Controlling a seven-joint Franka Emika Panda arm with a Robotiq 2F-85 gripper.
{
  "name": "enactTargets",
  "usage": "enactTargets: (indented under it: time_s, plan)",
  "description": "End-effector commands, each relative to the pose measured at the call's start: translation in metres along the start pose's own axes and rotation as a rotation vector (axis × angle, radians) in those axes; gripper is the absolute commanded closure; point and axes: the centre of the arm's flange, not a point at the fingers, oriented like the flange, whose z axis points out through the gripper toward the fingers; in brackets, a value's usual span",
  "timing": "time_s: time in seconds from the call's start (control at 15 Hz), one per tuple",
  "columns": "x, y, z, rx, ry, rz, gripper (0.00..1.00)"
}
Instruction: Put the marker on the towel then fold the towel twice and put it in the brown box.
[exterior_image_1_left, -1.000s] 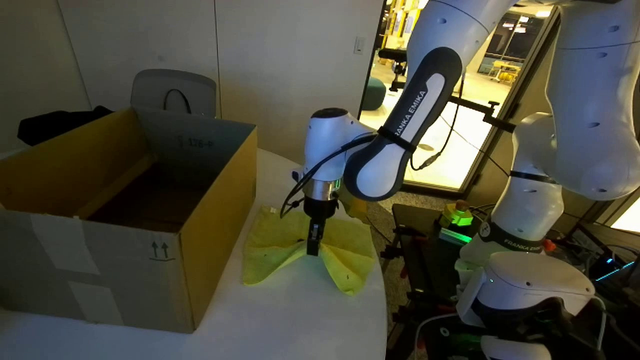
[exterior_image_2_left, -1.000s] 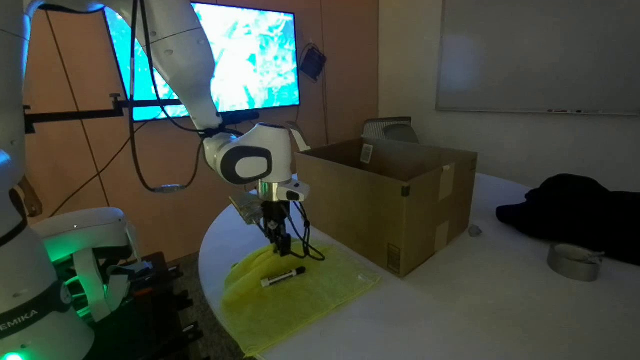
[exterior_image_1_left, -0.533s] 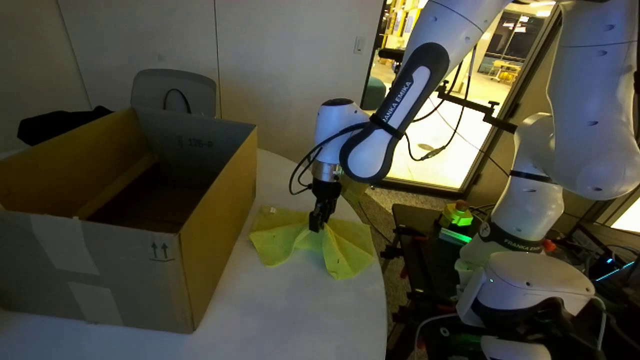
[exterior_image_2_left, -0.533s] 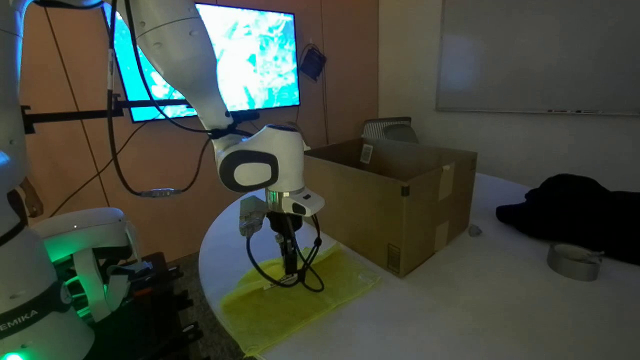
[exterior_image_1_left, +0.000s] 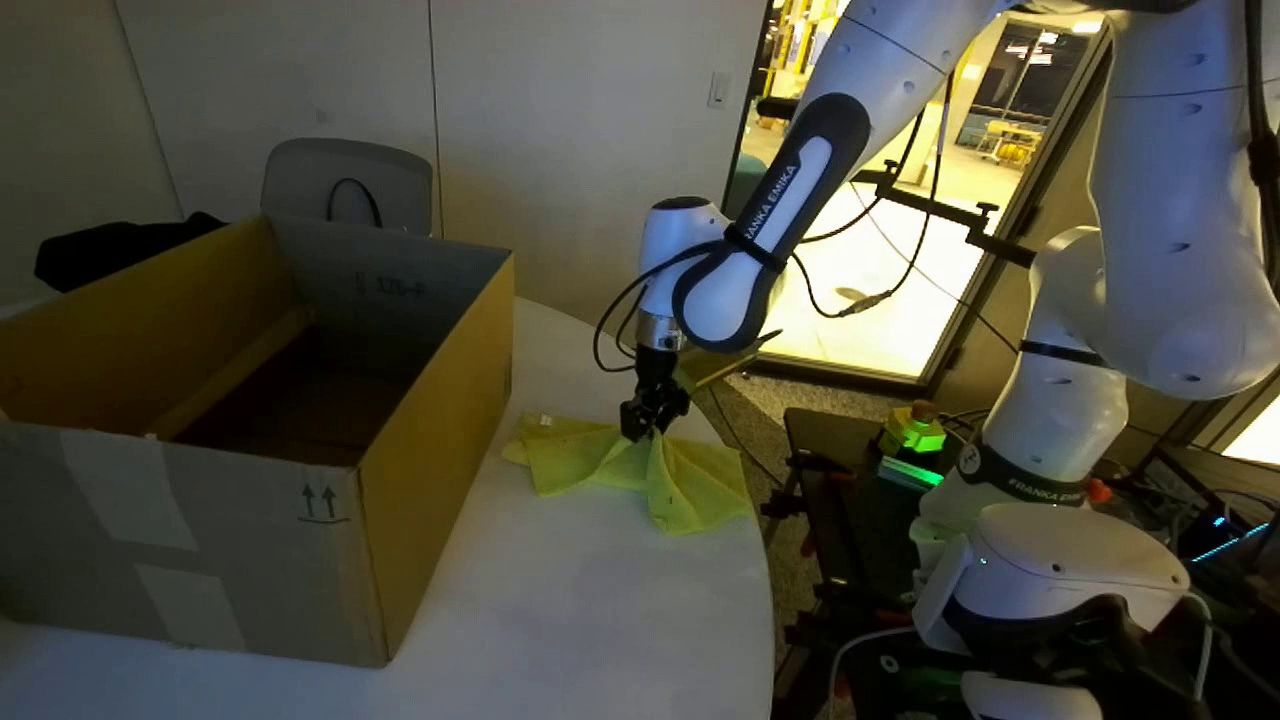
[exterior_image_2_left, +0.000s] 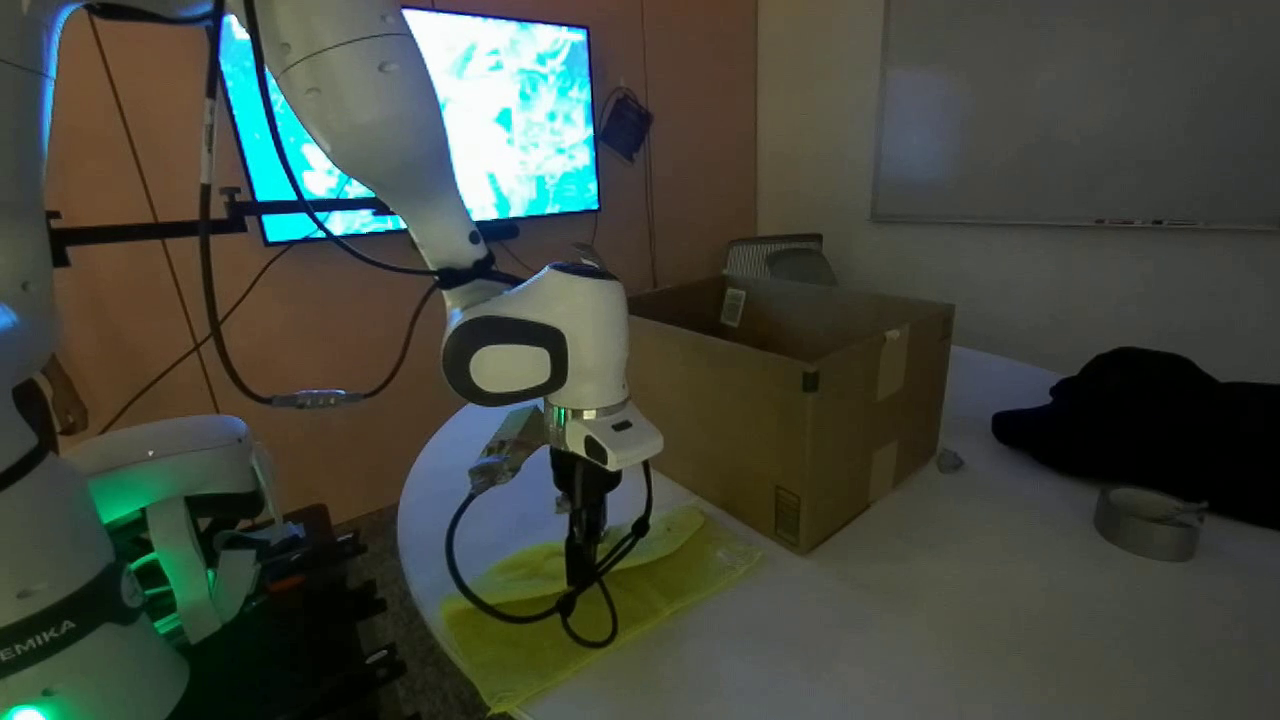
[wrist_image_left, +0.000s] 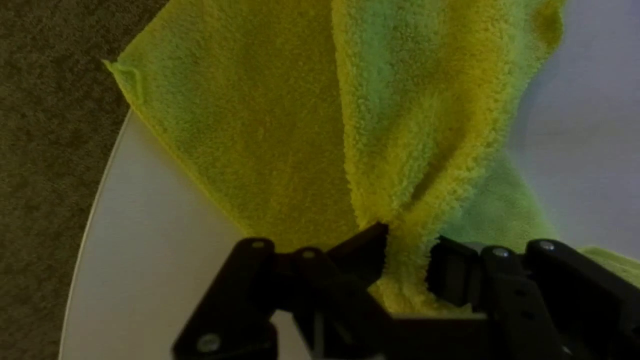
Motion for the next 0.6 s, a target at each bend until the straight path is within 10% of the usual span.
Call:
enactTargets:
  time_s: [0.0, 0.53]
  plan:
    - [0.007, -0.002, 0.004, 0.005, -0.011, 0.098, 0.68]
    - [-0.005, 0.008, -0.013, 0.034, -0.012, 0.049, 0.13]
